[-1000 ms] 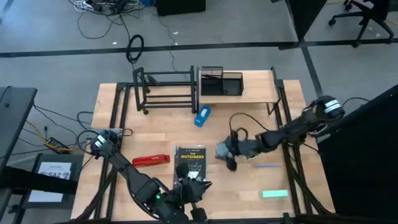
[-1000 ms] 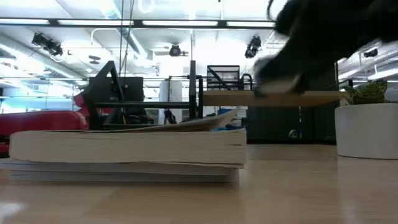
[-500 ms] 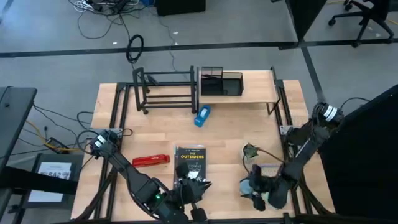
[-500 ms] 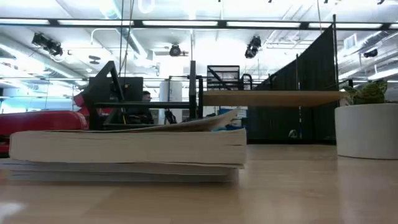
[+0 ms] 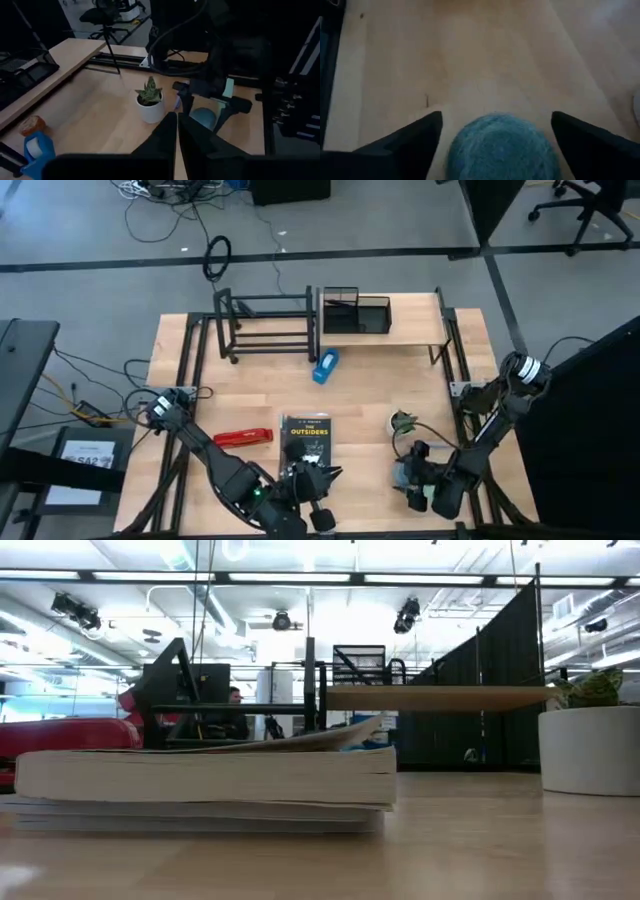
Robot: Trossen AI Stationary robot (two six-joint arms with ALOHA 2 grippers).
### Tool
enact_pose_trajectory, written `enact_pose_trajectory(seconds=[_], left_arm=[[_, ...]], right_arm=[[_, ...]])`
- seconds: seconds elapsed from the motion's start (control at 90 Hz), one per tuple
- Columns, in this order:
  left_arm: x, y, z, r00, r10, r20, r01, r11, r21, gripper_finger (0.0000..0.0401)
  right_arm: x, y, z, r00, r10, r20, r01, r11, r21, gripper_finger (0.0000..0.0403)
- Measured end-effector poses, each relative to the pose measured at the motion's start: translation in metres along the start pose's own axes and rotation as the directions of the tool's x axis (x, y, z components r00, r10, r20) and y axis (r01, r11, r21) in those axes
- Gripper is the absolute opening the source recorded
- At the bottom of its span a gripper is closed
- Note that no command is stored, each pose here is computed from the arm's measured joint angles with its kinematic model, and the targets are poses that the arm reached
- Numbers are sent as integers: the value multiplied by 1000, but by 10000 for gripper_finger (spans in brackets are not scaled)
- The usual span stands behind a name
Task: Stock shelves
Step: Remove the blue scented candle from under the shelf, then remove the blue tape dispenser from under the shelf
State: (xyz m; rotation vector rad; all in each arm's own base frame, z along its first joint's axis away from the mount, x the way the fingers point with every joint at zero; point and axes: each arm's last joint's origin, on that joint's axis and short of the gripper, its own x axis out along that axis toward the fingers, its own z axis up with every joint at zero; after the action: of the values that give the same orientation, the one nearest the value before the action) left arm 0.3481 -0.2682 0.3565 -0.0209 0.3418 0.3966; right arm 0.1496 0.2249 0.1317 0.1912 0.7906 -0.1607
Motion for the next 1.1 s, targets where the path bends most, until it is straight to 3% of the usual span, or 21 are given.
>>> enact_pose_trajectory(seconds=[0.111, 0.233, 0.433, 0.533, 0.633, 0.789, 0.944, 1.1], left_arm=[[0, 0, 0, 1000, 0, 0, 0, 1000, -1, 0], [0, 0, 0, 1000, 0, 0, 0, 1000, 1, 0], [5, 2, 0, 1000, 11, -2, -11, 1000, -12, 0], [18, 7, -16, 998, 50, -39, -51, 998, -29, 1], [35, 18, -49, 983, 116, -145, -122, 992, -31, 13], [62, 48, -101, 921, 272, -278, -286, 958, -12, 76], [94, 85, -121, 854, 417, -310, -436, 900, 10, 173], [131, 120, -141, 803, 459, -380, -516, 855, -57, 262]], right_arm=[[-4, 0, 3, 1000, 0, -6, 0, 1000, 13, 378], [-21, 11, 24, 999, 24, 33, -25, 999, 31, 379], [-58, 38, 74, 969, 55, 240, -42, 997, -58, 374], [-71, 50, 92, 932, 49, 358, -16, 995, -95, 375], [-76, 56, 101, 895, 43, 445, 8, 994, -113, 374], [-74, 61, 104, 865, 15, 502, 40, 994, -99, 373], [-64, 66, 99, 867, 10, 498, 48, 994, -103, 373], [-54, 70, 95, 869, 0, 495, 54, 994, -95, 373]])
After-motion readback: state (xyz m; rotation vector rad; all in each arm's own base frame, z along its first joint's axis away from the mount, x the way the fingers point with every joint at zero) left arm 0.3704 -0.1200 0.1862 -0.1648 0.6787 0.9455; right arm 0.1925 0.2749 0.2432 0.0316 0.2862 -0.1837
